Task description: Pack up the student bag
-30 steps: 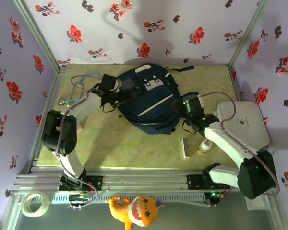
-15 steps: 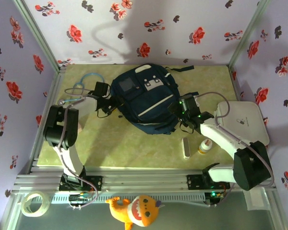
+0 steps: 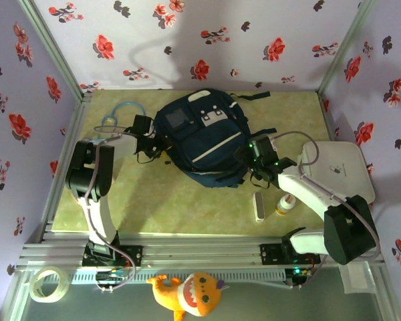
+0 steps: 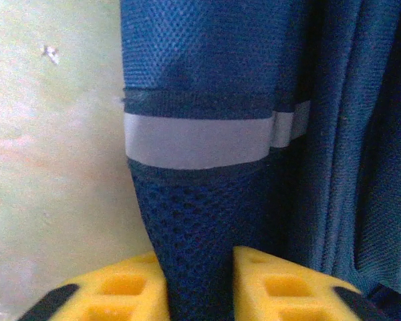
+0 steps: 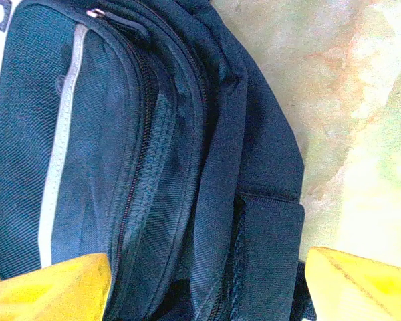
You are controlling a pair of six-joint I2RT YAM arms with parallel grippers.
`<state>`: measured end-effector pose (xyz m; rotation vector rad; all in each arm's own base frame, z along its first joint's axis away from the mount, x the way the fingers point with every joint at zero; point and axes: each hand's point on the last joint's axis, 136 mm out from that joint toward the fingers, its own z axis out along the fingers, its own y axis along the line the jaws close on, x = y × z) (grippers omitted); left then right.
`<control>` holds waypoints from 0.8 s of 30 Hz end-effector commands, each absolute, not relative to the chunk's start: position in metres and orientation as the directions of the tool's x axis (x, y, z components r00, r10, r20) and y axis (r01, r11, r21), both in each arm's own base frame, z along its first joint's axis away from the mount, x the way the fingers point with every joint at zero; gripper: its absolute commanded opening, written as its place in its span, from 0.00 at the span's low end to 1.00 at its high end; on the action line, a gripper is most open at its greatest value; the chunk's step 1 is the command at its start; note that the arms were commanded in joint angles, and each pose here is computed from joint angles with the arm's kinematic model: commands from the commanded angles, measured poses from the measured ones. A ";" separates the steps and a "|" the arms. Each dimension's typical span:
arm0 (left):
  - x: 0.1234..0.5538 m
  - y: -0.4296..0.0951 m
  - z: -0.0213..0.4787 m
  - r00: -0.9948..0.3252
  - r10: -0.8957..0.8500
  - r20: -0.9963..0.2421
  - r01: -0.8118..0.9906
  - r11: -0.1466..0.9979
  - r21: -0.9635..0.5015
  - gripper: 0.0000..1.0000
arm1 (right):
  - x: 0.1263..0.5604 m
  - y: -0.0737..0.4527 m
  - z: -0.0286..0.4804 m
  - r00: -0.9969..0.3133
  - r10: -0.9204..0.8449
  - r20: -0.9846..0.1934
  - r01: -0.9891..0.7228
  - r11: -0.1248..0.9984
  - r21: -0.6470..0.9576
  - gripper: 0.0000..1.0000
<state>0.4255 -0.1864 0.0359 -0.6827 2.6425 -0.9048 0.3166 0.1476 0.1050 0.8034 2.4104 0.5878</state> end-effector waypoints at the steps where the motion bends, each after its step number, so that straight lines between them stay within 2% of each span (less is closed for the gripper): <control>1: 0.437 -0.188 0.043 -0.847 -0.520 -0.108 -0.331 0.676 -0.659 0.16 | 0.316 0.151 0.095 -0.690 0.649 -0.321 0.427 0.723 0.544 0.74; 5: 0.437 -0.187 0.050 -0.840 -0.529 -0.117 -0.327 0.667 -0.670 0.00 | 0.318 0.160 0.086 -0.720 0.628 -0.294 0.413 0.729 0.546 0.61; 16: 0.417 -0.183 0.101 -0.848 -0.499 -0.180 -0.246 0.671 -0.700 0.00 | 0.355 0.168 0.074 -0.751 0.558 -0.353 0.346 0.788 0.510 0.37; 24: 0.379 -0.191 0.124 -0.873 -0.445 -0.198 -0.182 0.676 -0.714 0.00 | 0.421 0.168 0.086 -0.769 0.487 -0.414 0.245 0.823 0.513 0.32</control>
